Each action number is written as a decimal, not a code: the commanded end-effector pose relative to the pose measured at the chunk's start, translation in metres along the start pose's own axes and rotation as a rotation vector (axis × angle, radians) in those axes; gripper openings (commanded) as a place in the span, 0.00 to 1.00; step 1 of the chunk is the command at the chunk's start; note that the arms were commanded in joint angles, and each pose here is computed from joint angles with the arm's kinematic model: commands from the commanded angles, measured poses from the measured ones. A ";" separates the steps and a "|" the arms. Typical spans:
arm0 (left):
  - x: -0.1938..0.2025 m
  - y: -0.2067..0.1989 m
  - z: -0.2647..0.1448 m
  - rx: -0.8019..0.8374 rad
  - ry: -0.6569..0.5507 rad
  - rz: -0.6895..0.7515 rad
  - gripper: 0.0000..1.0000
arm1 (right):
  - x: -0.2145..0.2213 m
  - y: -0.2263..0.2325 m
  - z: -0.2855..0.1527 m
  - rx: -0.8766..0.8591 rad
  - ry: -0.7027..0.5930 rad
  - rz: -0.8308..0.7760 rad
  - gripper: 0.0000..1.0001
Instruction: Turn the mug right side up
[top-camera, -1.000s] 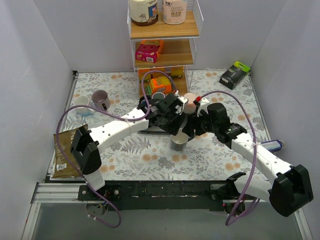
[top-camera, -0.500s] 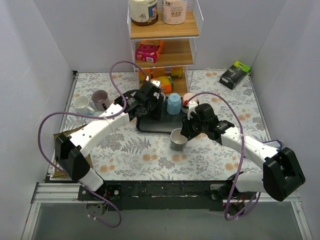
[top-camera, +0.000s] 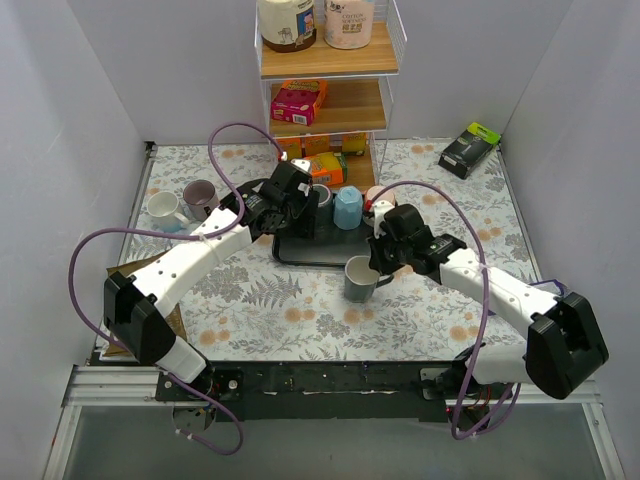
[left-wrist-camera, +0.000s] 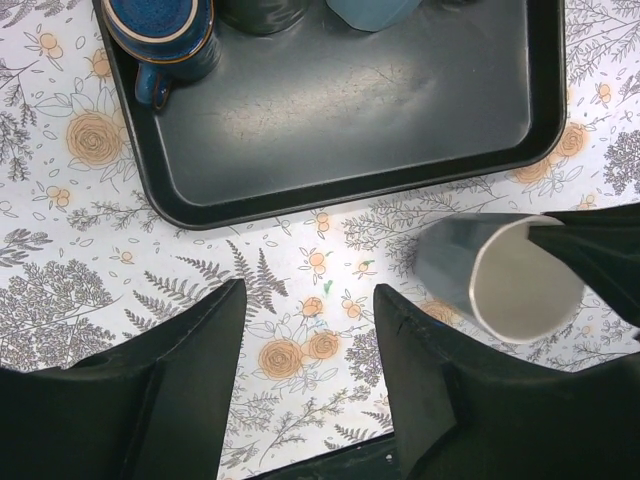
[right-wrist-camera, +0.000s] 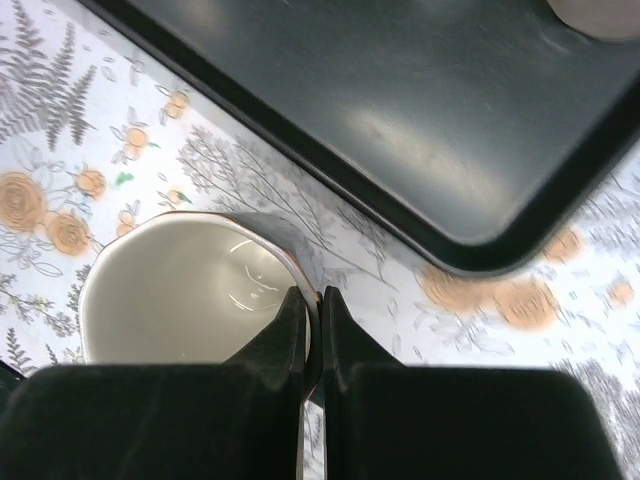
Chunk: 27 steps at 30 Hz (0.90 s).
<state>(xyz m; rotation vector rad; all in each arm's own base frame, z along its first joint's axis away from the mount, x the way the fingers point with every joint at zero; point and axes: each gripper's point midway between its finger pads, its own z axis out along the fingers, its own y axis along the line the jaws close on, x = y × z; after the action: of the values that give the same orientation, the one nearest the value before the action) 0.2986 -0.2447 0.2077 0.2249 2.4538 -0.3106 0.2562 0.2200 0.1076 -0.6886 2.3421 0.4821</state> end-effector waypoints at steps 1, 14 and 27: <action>-0.011 0.007 -0.013 -0.002 -0.054 -0.016 0.54 | -0.056 -0.017 -0.054 0.141 -0.143 0.062 0.01; -0.021 0.018 0.000 0.009 -0.088 -0.097 0.67 | -0.066 -0.171 -0.108 0.796 -0.194 0.678 0.01; -0.029 0.021 0.011 0.027 -0.128 -0.099 0.98 | -0.079 -0.249 -0.060 0.954 -0.255 0.942 0.01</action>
<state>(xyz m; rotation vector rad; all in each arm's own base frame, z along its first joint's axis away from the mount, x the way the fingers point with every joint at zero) 0.3279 -0.2325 0.1932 0.1057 2.4106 -0.3540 0.3825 0.0302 0.1212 0.7276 2.4121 -0.2998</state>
